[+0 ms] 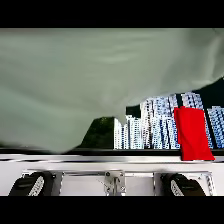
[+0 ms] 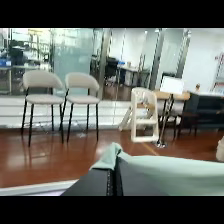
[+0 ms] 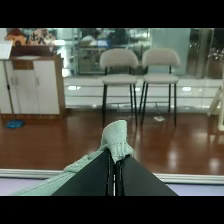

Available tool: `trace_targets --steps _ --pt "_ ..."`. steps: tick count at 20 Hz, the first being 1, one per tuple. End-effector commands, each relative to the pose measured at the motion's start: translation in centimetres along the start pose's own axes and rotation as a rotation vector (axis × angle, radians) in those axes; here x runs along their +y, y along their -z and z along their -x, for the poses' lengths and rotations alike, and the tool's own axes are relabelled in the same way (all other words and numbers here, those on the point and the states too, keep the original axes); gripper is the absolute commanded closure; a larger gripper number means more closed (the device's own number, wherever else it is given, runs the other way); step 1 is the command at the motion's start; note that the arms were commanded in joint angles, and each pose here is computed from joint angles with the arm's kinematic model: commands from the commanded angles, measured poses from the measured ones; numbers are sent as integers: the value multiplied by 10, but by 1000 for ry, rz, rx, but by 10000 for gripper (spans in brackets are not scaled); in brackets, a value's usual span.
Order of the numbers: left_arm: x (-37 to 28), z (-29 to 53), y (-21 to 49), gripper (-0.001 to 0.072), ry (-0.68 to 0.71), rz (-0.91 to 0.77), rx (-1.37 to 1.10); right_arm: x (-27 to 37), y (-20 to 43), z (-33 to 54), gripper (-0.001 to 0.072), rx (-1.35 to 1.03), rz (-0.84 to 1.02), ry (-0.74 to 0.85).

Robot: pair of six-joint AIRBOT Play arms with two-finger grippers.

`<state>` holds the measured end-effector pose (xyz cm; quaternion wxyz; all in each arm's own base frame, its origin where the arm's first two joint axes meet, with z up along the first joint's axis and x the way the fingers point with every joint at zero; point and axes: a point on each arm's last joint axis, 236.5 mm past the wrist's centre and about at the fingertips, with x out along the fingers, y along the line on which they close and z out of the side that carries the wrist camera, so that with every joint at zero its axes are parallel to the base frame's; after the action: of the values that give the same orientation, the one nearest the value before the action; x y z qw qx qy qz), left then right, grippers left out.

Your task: Fold the shirts.

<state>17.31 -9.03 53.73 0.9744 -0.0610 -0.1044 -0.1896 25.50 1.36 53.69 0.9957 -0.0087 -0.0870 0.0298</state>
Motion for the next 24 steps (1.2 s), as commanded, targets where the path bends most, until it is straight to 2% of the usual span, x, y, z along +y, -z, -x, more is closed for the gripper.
trace_targets --steps 1,5,8,12,16,19,24 --pt "10 13 27 673 -68 -53 138 -14 -17 37 654 -31 53 73" --pt "40 9 86 672 -148 -4 339 -17 13 24 654 87 65 78" --pt "63 -4 144 672 -174 58 479 -21 53 -19 654 209 59 72" --pt "114 -14 246 672 -294 167 722 -28 138 -103 654 416 52 62" --pt "152 -46 324 671 -332 255 852 -31 250 -187 653 595 22 40" --pt "183 -83 371 671 -355 317 886 -17 328 -236 653 667 -77 -13" --pt "212 -125 471 670 -376 503 967 37 465 -267 653 870 -402 -135"
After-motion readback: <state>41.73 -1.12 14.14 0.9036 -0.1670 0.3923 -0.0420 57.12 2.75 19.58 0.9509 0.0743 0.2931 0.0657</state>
